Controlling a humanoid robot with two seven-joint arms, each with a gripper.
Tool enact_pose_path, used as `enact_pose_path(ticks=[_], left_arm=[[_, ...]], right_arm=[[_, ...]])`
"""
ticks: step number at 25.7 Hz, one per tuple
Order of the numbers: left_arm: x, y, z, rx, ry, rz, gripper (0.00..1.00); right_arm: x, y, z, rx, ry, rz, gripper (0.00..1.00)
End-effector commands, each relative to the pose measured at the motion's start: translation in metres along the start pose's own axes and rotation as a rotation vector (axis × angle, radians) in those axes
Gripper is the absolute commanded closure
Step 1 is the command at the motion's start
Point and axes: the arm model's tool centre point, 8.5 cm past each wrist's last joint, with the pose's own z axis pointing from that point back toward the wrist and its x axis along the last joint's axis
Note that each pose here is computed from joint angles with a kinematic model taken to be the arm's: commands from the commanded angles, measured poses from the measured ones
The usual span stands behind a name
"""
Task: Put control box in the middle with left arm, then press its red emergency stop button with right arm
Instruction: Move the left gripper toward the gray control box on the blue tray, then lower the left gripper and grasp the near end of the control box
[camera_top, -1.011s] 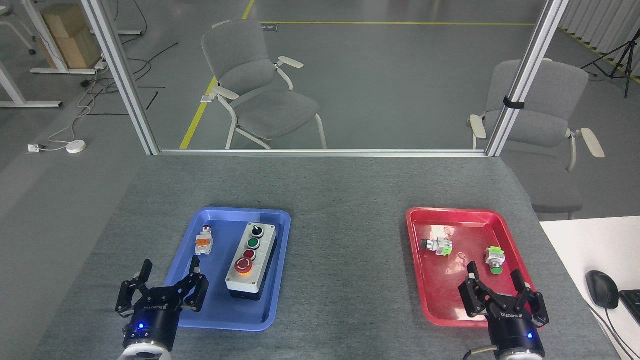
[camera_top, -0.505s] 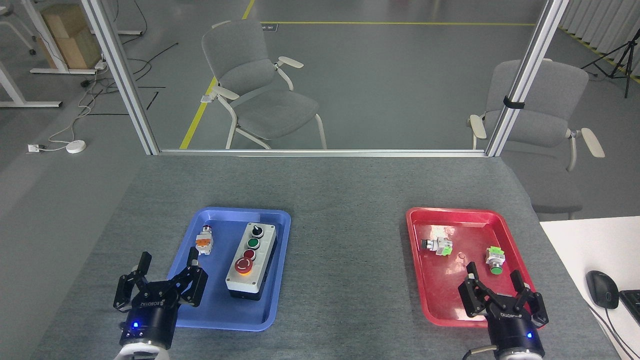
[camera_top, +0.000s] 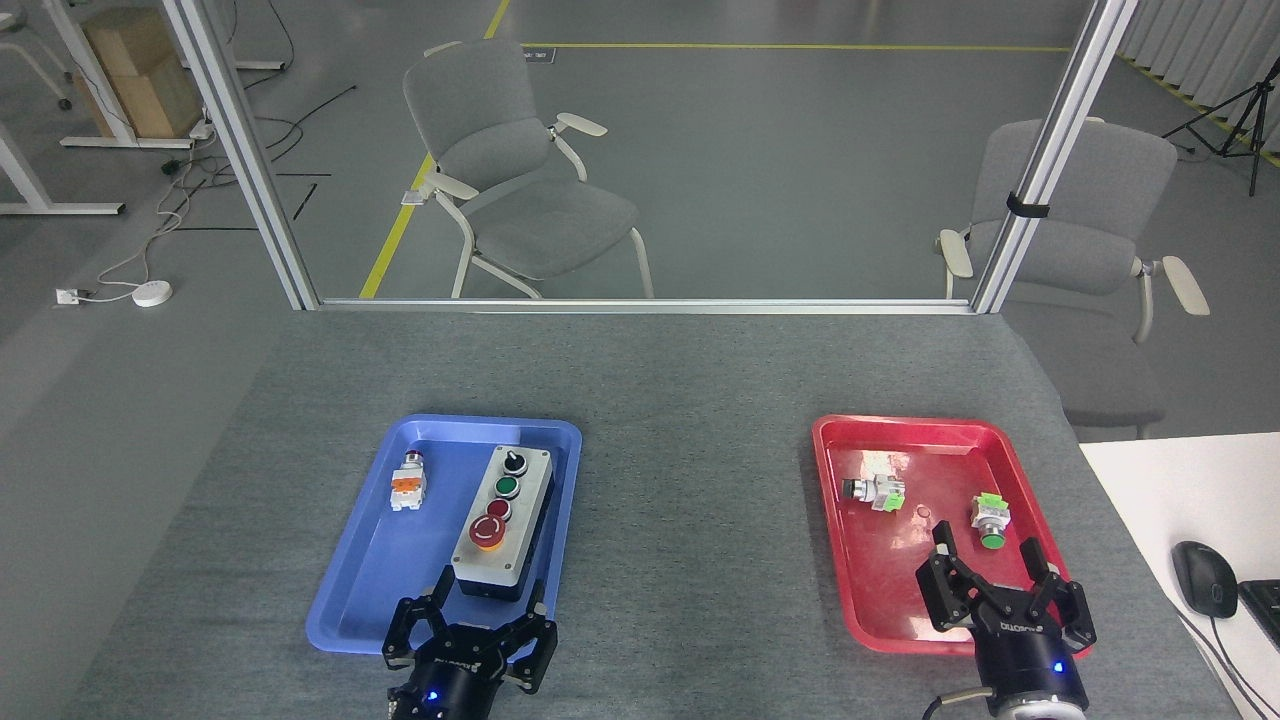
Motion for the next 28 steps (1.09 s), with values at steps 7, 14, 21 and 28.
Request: enact_pose_path(ticks=[7, 14, 21, 28], left_arm=[[-0.002, -0.025, -0.033, -0.137, 0.045, -0.007, 0.01], [-0.031, -0.027, -0.032, -0.145, 0.126, -0.007, 0.01], [-0.049, -0.022, -0.042, -0.143, 0.145, -0.028, 0.01], [-0.052, -0.024, -0.064, -0.177, 0.137, -0.020, 0.01]], right_arm=[[0.003, -0.005, -0.006, -0.011, -0.006, -0.002, 0.01], [0.003, -0.005, -0.007, -0.010, -0.007, -0.002, 0.01], [0.005, -0.004, -0.006, -0.006, -0.007, -0.007, 0.01], [0.002, -0.005, -0.009, -0.005, -0.005, 0.002, 0.01]])
